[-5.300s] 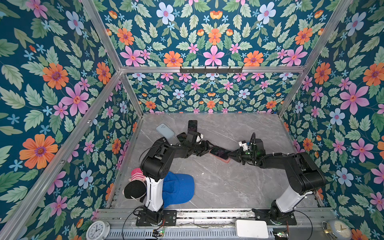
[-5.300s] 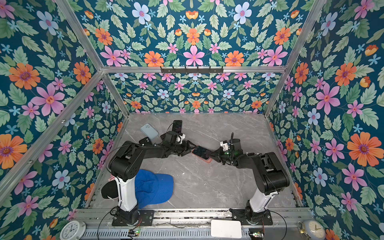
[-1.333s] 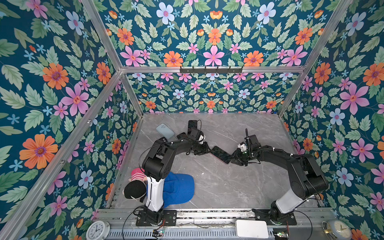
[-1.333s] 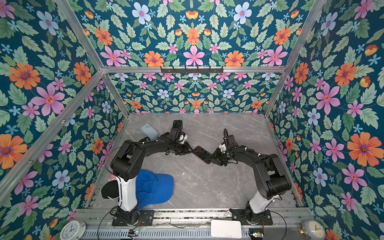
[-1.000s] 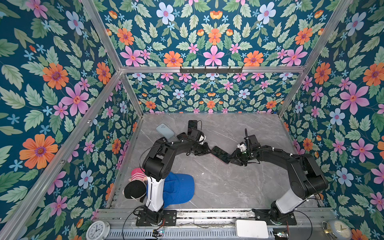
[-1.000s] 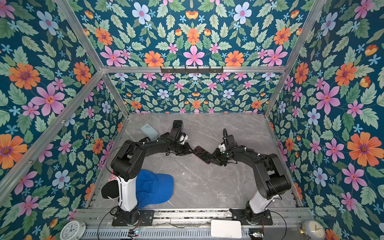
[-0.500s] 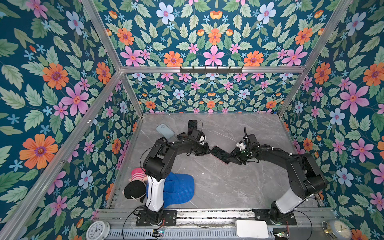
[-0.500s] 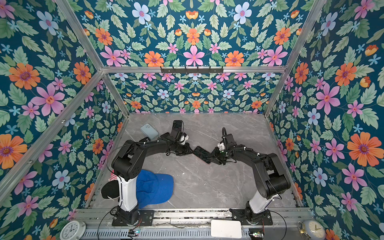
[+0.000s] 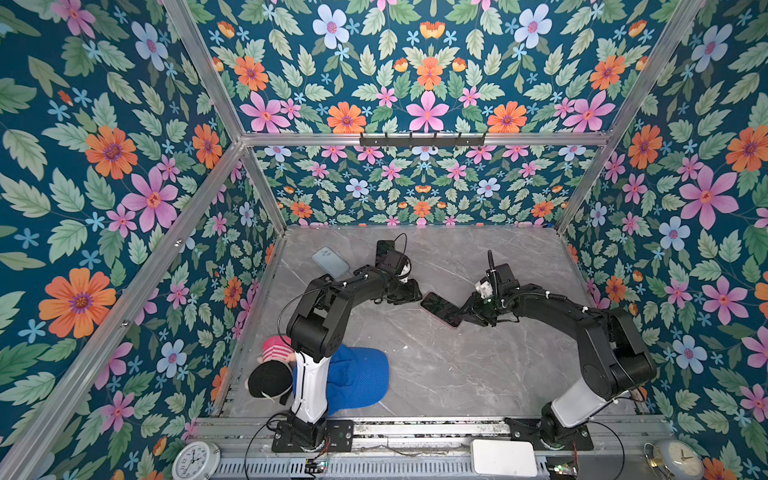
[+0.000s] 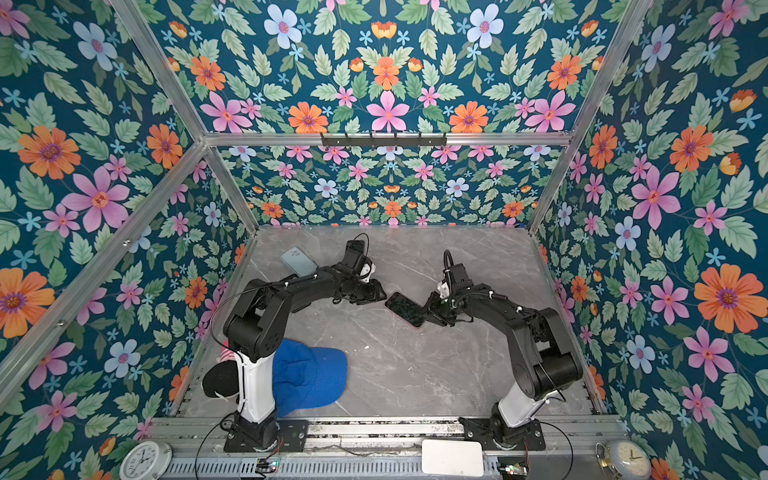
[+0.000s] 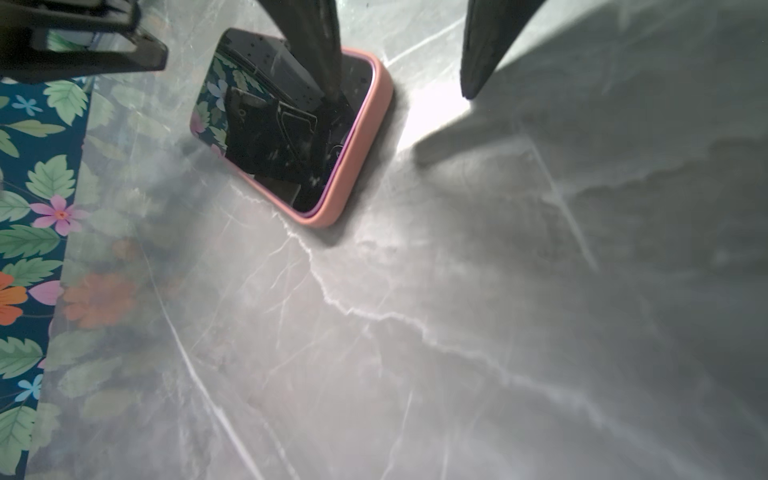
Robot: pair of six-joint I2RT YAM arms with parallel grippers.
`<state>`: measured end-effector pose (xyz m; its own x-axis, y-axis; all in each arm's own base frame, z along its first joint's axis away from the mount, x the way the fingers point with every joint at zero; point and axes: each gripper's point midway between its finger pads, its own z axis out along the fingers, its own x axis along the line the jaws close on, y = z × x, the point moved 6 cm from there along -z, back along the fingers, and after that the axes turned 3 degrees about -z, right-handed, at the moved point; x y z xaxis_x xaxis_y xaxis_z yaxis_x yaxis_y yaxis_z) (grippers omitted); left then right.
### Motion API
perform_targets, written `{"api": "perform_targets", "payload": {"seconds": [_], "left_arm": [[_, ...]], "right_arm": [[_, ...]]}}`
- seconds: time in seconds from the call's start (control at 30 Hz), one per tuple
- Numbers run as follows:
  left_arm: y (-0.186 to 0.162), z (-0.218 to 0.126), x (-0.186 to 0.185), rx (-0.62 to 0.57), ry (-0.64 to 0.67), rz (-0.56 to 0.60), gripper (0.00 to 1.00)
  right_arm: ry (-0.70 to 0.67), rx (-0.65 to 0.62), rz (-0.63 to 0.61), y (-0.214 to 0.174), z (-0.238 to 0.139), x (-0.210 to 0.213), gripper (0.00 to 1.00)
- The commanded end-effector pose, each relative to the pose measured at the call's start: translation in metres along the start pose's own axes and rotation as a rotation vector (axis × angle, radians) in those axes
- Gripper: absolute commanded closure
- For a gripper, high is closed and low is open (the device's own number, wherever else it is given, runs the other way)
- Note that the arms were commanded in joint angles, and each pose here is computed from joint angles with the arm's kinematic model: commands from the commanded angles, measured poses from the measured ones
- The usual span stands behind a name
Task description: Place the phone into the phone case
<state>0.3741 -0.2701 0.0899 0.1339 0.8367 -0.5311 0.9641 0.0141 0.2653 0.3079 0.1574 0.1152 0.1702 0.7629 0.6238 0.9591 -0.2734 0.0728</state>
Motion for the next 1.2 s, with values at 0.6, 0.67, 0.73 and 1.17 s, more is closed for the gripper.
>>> {"api": "perform_targets", "payload": {"seconds": [0.6, 0.67, 0.73, 1.17], "left_arm": [[-0.011, 0.024, -0.012, 0.097, -0.051, 0.046, 0.52], [-0.013, 0.025, -0.011, 0.102, -0.052, 0.043, 0.53], [-0.013, 0.026, -0.01, 0.104, -0.048, 0.036, 0.55], [-0.016, 0.027, -0.011, 0.11, -0.06, 0.035, 0.65]], "right_arm": [[-0.058, 0.068, 0.007, -0.017, 0.025, -0.008, 0.67], [-0.057, 0.07, 0.007, -0.017, 0.027, -0.008, 0.68], [-0.056, 0.07, 0.007, -0.017, 0.027, -0.007, 0.69], [-0.044, 0.079, 0.0, -0.017, 0.031, -0.001, 0.81]]}}
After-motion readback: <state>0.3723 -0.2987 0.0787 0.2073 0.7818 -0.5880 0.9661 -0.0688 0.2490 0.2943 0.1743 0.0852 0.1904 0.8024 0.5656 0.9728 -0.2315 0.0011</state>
